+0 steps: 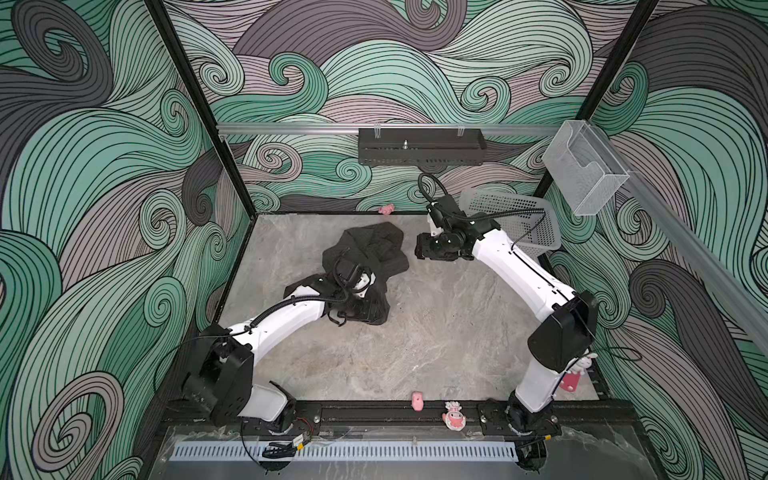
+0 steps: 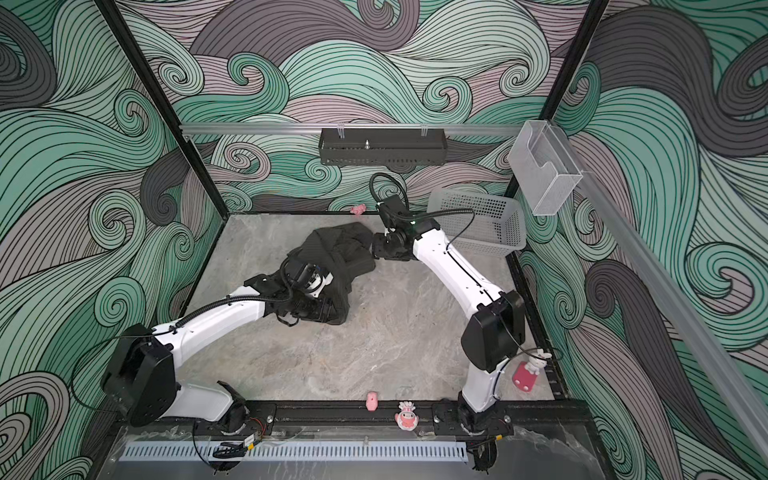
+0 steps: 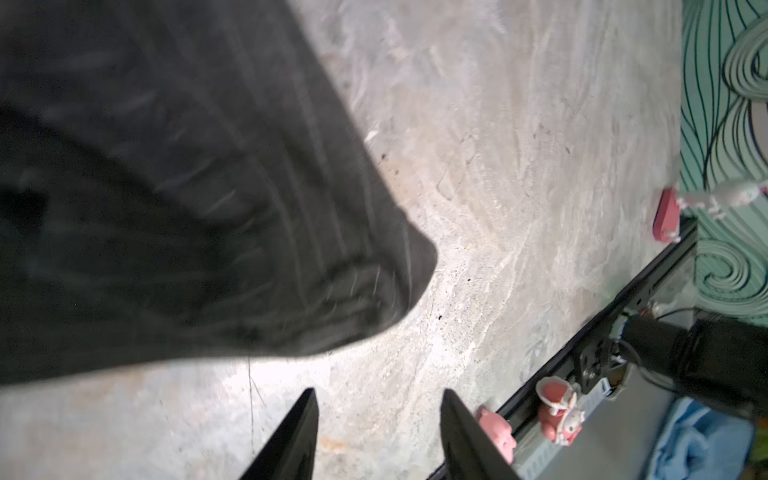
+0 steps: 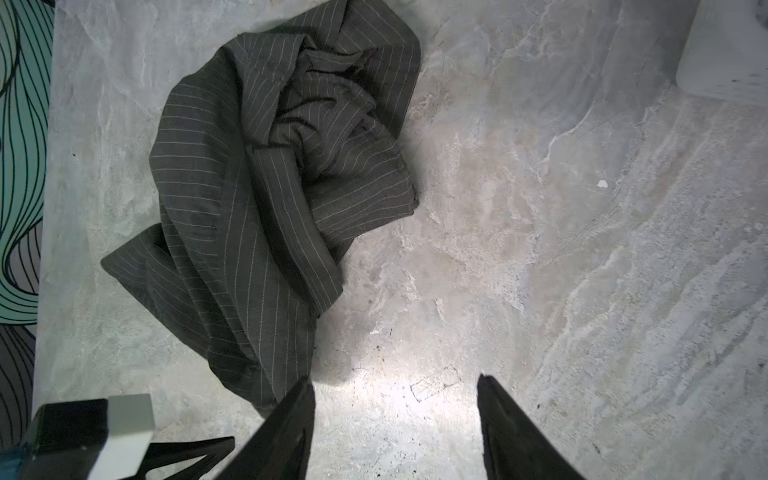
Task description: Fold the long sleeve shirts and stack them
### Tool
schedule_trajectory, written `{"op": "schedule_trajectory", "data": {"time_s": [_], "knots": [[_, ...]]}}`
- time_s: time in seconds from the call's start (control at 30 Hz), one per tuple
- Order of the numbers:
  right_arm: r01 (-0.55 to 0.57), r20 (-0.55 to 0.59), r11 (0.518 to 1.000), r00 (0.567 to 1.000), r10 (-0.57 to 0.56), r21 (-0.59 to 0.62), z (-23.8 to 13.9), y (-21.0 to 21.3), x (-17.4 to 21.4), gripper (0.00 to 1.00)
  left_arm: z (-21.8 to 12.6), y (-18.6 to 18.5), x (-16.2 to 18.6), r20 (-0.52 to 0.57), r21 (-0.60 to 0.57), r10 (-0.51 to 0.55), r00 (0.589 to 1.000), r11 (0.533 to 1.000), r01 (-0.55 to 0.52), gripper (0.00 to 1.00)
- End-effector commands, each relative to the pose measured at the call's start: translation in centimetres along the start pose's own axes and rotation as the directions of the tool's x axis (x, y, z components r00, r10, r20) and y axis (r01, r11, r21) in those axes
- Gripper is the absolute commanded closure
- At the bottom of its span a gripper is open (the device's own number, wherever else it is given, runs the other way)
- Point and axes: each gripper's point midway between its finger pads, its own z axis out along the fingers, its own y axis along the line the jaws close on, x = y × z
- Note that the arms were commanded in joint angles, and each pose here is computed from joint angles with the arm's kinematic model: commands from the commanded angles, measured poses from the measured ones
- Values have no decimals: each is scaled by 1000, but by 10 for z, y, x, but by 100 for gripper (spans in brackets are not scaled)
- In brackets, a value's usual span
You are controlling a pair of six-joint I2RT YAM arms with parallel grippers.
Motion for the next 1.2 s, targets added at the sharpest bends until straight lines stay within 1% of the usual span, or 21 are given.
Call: {"op": "schedule_trajectory", "data": {"time_s": [0.0,0.03,0.1,0.17,0.27,0.4,0.5,0.57,0.6,0.63,0.7,0.77,0.8,0.83,1.0,1.17], "knots": [[-108,-37,985,994,104,-137,28,24,6,30,-53,-3,-35,242,-49,-43,969,997,56,33],[-130,-56,980,991,122,-149,36,26,9,29,-65,1,-42,300,-73,-49,953,995,74,30],[-159,-80,972,986,148,-171,53,33,13,29,-90,12,-57,421,-103,-68,905,987,122,23],[-198,-99,960,978,182,-200,71,40,15,28,-110,31,-66,492,-102,-135,860,972,211,19],[-240,-134,928,969,209,-287,96,57,17,29,-116,58,-70,512,-46,-256,820,945,324,19],[-251,-211,878,961,177,-407,115,92,29,28,-115,84,-70,515,1,-363,776,906,423,19],[-204,-227,874,968,111,-441,123,115,46,24,-114,97,-69,528,39,-421,737,879,475,19],[-195,-252,876,964,88,-441,132,125,57,24,-115,107,-69,535,63,-460,709,858,509,19],[-194,-262,878,962,82,-438,135,126,60,27,-115,109,-69,536,74,-472,700,852,519,19],[-194,-268,875,960,77,-444,135,129,60,33,-115,112,-70,537,89,-489,687,843,531,19],[-176,-246,872,967,67,-456,126,130,55,56,-117,120,-71,538,110,-518,665,825,554,19],[-129,-189,886,981,48,-445,105,127,43,85,-118,125,-73,539,125,-536,650,814,568,20],[-109,-169,890,985,37,-442,95,126,37,95,-117,127,-72,536,129,-542,648,810,571,20],[-89,-149,895,989,25,-438,82,124,31,100,-117,128,-73,534,134,-546,645,808,573,20],[24,-1,913,1000,-26,-408,15,112,-3,100,-105,132,-74,494,139,-573,654,795,591,20],[108,154,913,987,-50,-394,-59,106,-46,100,-88,130,-76,424,156,-598,680,788,596,20]]}}
